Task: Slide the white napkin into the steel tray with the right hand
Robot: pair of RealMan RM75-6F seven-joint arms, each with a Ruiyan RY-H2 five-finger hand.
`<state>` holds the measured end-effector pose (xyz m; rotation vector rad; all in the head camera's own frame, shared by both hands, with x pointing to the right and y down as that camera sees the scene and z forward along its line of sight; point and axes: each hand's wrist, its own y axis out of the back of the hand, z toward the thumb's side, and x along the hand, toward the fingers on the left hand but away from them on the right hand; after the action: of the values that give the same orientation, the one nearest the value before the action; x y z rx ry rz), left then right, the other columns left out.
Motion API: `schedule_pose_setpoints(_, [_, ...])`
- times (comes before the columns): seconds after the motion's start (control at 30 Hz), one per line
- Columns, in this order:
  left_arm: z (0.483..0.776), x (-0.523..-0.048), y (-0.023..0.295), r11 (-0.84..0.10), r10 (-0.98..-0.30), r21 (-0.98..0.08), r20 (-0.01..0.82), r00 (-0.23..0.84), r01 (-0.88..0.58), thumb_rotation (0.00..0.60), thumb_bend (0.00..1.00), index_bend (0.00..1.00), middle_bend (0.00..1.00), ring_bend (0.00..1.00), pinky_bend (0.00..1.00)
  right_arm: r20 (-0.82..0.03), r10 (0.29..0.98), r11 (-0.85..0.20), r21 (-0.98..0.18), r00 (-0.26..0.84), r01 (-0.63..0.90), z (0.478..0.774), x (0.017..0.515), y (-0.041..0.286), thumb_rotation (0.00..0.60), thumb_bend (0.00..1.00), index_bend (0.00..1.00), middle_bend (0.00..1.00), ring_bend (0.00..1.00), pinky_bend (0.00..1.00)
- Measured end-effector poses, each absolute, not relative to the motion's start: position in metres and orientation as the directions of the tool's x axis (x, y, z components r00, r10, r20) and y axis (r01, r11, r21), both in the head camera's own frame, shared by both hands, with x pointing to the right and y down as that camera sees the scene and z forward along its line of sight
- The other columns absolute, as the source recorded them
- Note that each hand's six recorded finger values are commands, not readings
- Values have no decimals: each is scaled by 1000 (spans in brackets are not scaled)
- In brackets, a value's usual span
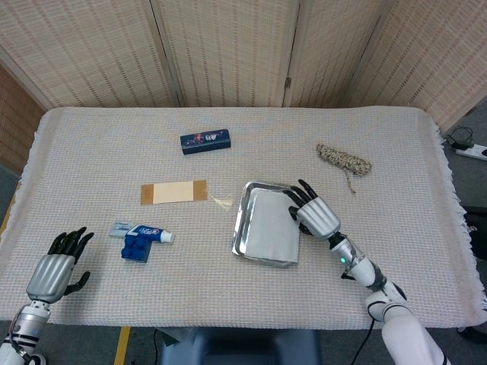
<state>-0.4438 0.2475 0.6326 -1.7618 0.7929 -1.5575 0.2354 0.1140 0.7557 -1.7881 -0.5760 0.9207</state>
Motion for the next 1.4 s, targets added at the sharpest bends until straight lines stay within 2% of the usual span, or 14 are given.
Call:
schedule_pose_setpoints(0.17, [632, -443, 248, -608, -790, -793, 602, 115, -25, 600, 440, 0, 0, 0, 0, -332, 731, -382, -923, 597, -46, 758, 233, 113, 600, 612, 496, 126, 89, 0])
schedule_pose_setpoints(0.4, [631, -443, 248, -608, -791, -794, 601, 117, -32, 600, 440, 0, 0, 0, 0, -361, 713, -379, -920, 601, -104, 760, 233, 110, 600, 612, 170, 1, 0, 0])
schedule_pose_setpoints(0.63, [630, -442, 248, -611, -789, -791, 603, 120, -36, 600, 440, 0, 0, 0, 0, -378, 677, -367, -917, 632, -155, 758, 228, 107, 600, 613, 21, 0, 0, 0])
schedule_pose_setpoints(0.93, [627, -441, 248, -608, -790, -792, 599, 128, -49, 600, 440, 0, 0, 0, 0, -446, 615, -382, -890, 650, -250, 751, 211, 112, 600, 612, 0, 0, 0, 0])
schedule_pose_setpoints(1.17, [625, -439, 249, -607, -791, -793, 596, 137, -53, 600, 440, 0, 0, 0, 0, -514, 587, -386, -857, 626, -341, 728, 200, 118, 600, 610, 0, 0, 0, 0])
schedule_pose_setpoints(1.4, [625, -438, 250, -609, -790, -792, 598, 139, -52, 600, 440, 0, 0, 0, 0, -593, 608, -376, -801, 528, -466, 715, 214, 104, 600, 424, 0, 0, 0, 0])
